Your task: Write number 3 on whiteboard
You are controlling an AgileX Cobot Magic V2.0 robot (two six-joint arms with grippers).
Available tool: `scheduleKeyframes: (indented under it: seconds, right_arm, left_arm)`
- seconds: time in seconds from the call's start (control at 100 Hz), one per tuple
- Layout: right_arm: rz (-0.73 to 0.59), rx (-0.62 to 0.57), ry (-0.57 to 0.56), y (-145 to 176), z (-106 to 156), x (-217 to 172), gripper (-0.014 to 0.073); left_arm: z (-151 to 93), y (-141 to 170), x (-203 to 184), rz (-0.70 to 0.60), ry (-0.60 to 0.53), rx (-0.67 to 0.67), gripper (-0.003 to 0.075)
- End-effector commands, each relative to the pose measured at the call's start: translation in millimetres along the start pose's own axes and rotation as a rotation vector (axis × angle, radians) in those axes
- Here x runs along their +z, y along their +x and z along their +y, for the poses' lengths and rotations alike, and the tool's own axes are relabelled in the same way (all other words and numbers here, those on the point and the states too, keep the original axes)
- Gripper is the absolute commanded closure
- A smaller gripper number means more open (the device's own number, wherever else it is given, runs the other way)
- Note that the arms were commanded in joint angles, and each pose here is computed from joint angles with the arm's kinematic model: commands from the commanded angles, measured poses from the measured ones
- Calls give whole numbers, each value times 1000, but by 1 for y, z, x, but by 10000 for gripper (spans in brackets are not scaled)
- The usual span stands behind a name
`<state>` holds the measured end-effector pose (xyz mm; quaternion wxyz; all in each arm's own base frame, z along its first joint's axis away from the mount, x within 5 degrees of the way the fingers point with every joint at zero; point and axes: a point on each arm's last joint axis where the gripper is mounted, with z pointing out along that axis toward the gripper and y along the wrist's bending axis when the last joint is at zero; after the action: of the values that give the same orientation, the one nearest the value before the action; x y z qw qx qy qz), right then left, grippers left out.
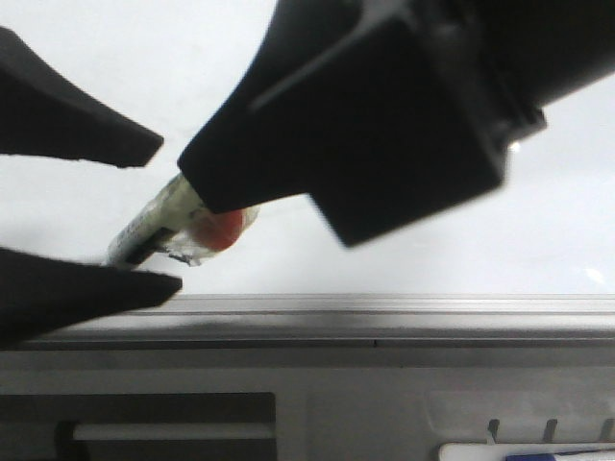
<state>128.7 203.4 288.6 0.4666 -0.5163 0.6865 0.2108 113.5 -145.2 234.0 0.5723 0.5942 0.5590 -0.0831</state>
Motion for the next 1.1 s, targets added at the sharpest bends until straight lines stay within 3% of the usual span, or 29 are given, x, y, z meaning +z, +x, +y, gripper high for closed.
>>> scheduleKeyframes:
  seconds: [0.0, 0.29, 0.51, 0.81, 1.09]
  right_arm:
    - [-104, 32, 76, -23, -16, -13, 656]
    - [-147, 76, 200, -45, -56, -30, 656]
    - [-127, 94, 223, -58, -77, -30, 656]
    - [-73, 60, 223, -62, -90, -7, 656]
    - [-73, 37, 262, -62, -96, -20, 652]
  left_arm:
    - [13, -17, -11, -109, -87, -77, 260]
    - [30, -22, -52, -156, -241, -205, 264]
    - [41, -19, -61, -178, -341, -292, 325]
    - [42, -19, -61, -179, -348, -304, 379]
    - [42, -19, -61, -179, -348, -304, 379]
